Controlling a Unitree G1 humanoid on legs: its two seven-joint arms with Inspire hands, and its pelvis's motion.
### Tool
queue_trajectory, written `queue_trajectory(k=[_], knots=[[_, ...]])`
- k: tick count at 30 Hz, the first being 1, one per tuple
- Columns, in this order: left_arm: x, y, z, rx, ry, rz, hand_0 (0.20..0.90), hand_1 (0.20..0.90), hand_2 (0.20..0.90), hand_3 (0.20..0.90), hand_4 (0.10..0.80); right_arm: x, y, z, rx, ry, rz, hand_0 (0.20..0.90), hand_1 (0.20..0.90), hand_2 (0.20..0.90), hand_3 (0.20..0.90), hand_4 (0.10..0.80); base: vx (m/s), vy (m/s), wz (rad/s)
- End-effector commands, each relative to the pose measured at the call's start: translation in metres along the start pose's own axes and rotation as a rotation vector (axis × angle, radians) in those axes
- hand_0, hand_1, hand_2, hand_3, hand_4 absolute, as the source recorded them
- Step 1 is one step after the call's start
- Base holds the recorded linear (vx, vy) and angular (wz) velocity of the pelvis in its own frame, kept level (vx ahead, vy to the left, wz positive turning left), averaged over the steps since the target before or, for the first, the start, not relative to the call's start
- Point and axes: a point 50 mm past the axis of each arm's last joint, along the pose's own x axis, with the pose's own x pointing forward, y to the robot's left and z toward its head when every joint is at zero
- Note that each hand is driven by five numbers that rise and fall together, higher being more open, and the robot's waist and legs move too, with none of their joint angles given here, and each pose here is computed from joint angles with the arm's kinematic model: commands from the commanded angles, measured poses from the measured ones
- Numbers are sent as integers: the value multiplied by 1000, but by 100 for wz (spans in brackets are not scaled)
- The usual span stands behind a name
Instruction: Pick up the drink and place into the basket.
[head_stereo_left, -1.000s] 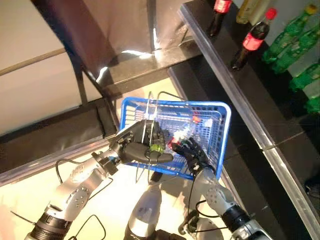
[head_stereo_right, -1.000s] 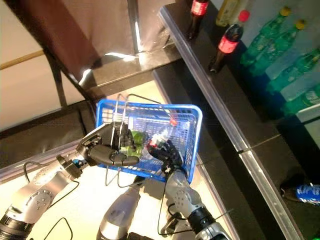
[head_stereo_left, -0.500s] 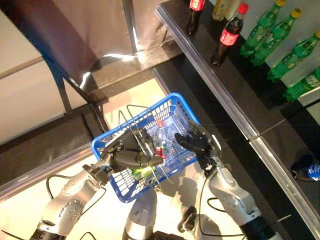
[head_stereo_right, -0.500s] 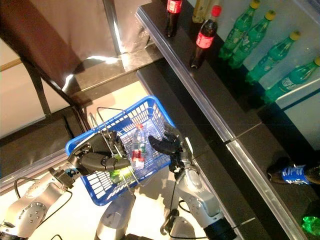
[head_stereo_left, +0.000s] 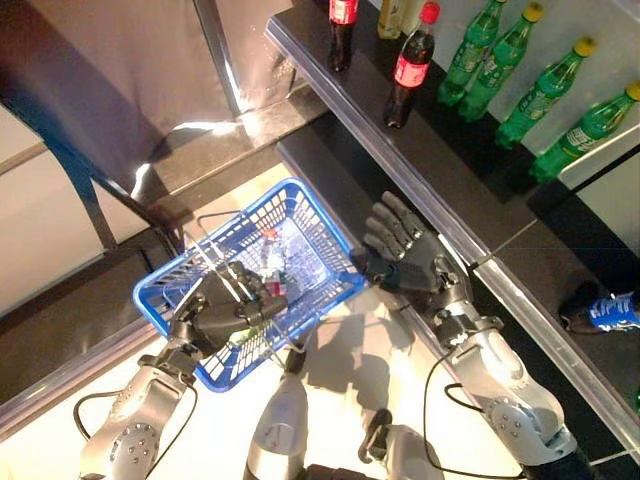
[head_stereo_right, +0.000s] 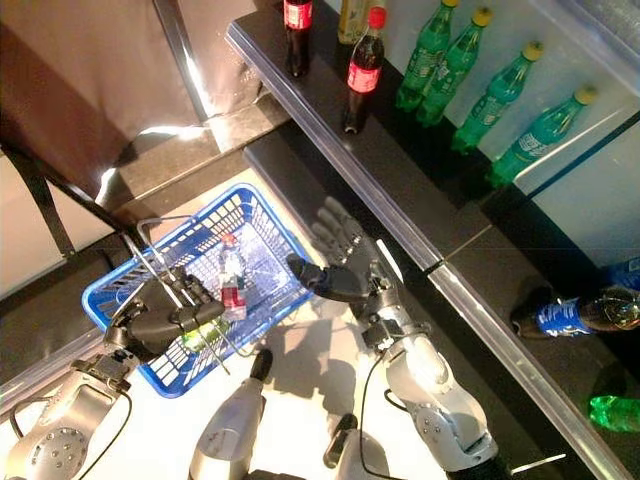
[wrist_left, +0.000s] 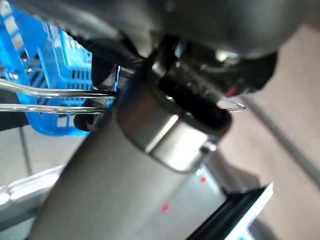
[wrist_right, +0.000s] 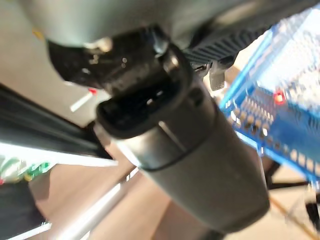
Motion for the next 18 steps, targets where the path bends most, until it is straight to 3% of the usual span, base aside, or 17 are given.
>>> queue_trajectory(k=[1, 8, 12, 18], knots=[[-3, -25, 72, 109, -539, -92, 300, 300, 300, 200, 100, -10, 14, 0, 43, -52, 178, 900, 900, 900, 900, 800, -8, -31, -14], [-23, 26, 30, 160, -433, 369, 300, 300, 300, 200, 100, -40, 8, -44, 153, 172, 273, 900, 900, 900, 900, 800, -21, -21, -19], [-28, 43, 5, 143, -352, 506, 300, 300, 300, 200, 100, -55, 4, -69, 203, 277, 289, 900, 900, 900, 900, 800, -37, -4, -31], [-39, 80, -41, 82, -194, 749, 300, 300, 300, 200, 100, -80, -16, -117, 318, 466, 168, 900, 900, 900, 900, 800, -11, 59, -28]])
